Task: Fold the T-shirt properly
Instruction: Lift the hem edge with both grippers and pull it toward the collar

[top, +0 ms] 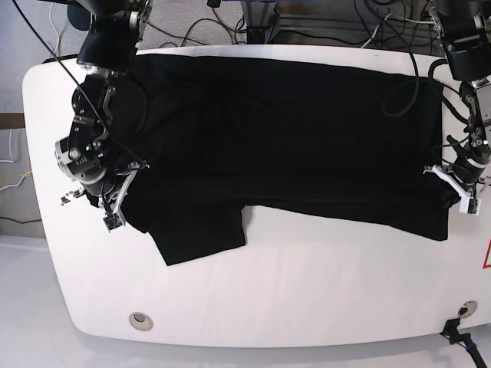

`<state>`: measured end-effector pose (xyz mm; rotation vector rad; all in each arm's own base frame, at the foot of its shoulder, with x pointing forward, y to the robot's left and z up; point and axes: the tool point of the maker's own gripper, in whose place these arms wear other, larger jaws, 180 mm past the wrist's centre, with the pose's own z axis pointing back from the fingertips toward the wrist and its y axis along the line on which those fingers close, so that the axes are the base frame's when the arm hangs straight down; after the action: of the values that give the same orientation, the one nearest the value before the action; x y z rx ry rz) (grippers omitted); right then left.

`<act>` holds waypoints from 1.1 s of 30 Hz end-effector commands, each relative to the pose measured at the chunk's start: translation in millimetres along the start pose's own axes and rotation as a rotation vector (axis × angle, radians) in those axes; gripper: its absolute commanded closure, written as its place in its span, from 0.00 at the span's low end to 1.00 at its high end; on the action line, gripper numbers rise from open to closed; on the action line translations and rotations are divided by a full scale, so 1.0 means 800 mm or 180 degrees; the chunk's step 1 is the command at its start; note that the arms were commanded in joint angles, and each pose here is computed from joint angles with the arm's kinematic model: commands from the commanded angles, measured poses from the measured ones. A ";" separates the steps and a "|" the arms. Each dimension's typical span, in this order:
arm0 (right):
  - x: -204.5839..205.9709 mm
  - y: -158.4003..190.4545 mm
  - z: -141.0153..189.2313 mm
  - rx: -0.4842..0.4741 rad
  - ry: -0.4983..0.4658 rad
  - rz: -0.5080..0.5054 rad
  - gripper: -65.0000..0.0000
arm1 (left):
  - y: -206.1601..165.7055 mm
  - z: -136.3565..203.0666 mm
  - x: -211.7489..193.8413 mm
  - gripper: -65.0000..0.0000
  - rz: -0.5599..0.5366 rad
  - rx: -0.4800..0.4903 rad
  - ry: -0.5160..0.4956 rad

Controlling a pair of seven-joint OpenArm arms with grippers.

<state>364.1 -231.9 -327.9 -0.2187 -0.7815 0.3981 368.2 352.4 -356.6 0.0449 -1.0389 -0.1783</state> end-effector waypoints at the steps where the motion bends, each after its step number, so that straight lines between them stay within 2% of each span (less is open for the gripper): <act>1: 0.012 -0.015 0.021 -0.0171 -0.0126 0.0080 1.00 | 0.019 0.012 0.035 1.00 -0.0138 0.0099 -0.0224; 6: -0.015 -0.008 0.045 -0.0237 0.0132 0.0165 1.00 | 0.012 0.046 0.041 1.00 -0.0183 0.0094 -0.0323; 18: -0.087 0.021 0.054 -0.0078 0.0569 0.0232 1.00 | 0.003 0.094 0.028 1.00 -0.0534 0.0176 0.0093; 23: -0.108 0.031 0.057 -0.0018 0.0680 0.0241 1.00 | 0.019 0.110 0.008 1.00 -0.0507 0.0292 0.0281; 28: -0.121 0.038 0.059 0.0022 0.0759 0.0240 1.00 | 0.017 0.119 -0.015 1.00 -0.0509 0.0274 0.0425; 29: -0.124 0.039 0.059 0.0031 0.0776 0.0242 0.95 | 0.015 0.121 -0.021 1.00 -0.0509 0.0265 0.0463; 33: -0.129 0.042 0.061 0.0047 0.0807 0.0247 0.62 | 0.014 0.124 -0.034 1.00 -0.0529 0.0255 0.0580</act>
<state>248.8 -237.8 -380.3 -0.2531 -0.5021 0.4424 264.5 365.0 -343.3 0.1807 -0.8323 -0.2659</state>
